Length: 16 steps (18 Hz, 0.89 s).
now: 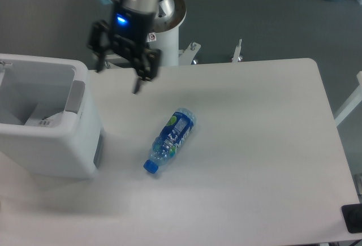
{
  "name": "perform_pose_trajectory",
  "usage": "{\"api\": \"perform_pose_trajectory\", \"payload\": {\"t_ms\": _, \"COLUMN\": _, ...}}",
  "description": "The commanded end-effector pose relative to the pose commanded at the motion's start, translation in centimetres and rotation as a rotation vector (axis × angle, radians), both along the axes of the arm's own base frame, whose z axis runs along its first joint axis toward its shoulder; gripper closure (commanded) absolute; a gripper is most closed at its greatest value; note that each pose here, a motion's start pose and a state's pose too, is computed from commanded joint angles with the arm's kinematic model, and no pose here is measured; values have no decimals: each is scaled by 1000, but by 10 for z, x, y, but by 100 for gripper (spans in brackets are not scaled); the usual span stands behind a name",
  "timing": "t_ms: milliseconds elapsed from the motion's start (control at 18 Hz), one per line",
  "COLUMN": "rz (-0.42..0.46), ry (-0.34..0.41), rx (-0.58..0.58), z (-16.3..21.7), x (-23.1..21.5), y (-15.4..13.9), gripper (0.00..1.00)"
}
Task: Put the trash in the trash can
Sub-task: 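Move the gripper over the blue-capped water bottle and lower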
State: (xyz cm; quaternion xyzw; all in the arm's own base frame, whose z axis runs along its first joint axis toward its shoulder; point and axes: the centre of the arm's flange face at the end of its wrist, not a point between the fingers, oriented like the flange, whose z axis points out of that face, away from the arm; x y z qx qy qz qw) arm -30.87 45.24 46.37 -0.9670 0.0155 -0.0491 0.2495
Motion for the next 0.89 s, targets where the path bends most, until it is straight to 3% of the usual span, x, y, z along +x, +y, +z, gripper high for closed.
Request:
{"api": "perform_pose_trajectory", "payload": {"t_ms": 278, "rz": 5, "ry": -81, "rx": -65, "z": -57, "x": -41, "y": 29, "gripper": 0}}
{"api": "perform_pose_trajectory", "payload": {"t_ms": 444, "rz": 8, "ry": -69, "rx": -163, "z": -91, "x": -55, "y": 35, "gripper": 0}}
{"api": "perform_pose_trajectory", "payload": {"t_ms": 889, "rz": -71, "ry": -75, "rx": -382, "z": -182, "x": -34, "y": 73, "gripper": 0}}
